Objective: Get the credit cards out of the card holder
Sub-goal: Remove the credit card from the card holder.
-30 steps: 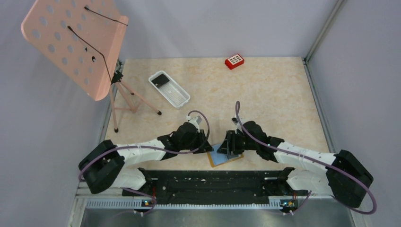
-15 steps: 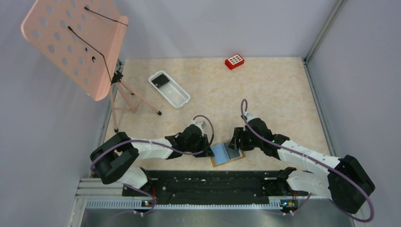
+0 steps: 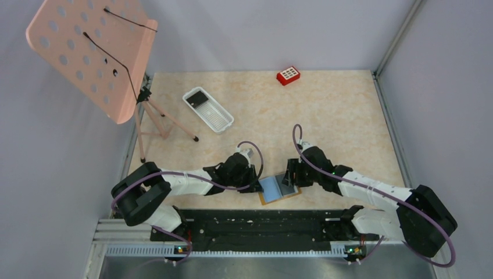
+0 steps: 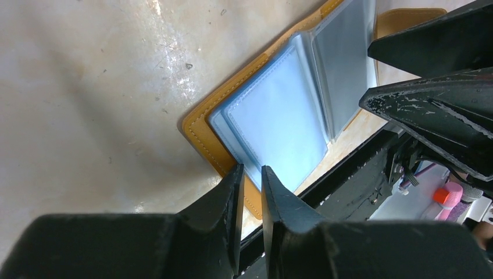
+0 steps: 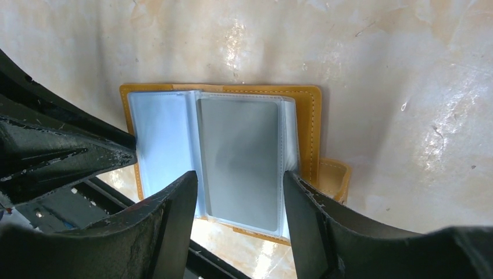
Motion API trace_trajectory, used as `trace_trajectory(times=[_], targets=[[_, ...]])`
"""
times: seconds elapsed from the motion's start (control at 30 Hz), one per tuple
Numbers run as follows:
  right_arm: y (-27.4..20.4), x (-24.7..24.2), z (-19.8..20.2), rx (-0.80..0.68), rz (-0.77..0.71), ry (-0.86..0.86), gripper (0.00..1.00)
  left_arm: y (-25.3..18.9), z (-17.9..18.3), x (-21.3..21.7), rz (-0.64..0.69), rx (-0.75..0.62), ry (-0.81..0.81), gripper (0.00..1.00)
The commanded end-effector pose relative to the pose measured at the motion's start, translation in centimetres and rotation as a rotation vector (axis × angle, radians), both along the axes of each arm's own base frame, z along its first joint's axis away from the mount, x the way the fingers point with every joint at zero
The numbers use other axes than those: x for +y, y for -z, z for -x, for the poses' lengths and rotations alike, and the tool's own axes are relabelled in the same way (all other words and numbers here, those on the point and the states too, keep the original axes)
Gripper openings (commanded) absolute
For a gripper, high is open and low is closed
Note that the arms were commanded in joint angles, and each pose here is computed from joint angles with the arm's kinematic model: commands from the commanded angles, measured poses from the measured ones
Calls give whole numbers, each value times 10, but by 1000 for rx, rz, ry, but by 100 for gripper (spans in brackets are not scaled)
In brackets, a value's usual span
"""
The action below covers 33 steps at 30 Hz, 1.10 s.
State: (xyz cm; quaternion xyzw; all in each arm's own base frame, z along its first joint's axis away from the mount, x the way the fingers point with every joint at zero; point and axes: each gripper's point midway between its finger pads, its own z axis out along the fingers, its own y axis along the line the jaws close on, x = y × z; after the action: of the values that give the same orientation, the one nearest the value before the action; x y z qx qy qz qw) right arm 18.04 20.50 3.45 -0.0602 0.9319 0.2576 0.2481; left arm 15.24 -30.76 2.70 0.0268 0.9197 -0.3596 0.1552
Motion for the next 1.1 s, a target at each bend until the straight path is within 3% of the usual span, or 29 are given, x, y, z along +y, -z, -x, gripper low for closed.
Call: trace_trajectory(times=[0.0,0.6,0.9,1.07], targets=[[-3,6,-1,-4,-41,-22,57,-5,-7,-6,4,-35,1,23],[-61,46,14,-26,-357,-101,55,-9,-7,-9,26,-36,1,22],[-60,71,33,22,-426,-180,51,-26,-12,-8,58,-57,-42,23],[-51,66,30,20,-354,-175,46,-49,-19,2,71,-104,-109,24]])
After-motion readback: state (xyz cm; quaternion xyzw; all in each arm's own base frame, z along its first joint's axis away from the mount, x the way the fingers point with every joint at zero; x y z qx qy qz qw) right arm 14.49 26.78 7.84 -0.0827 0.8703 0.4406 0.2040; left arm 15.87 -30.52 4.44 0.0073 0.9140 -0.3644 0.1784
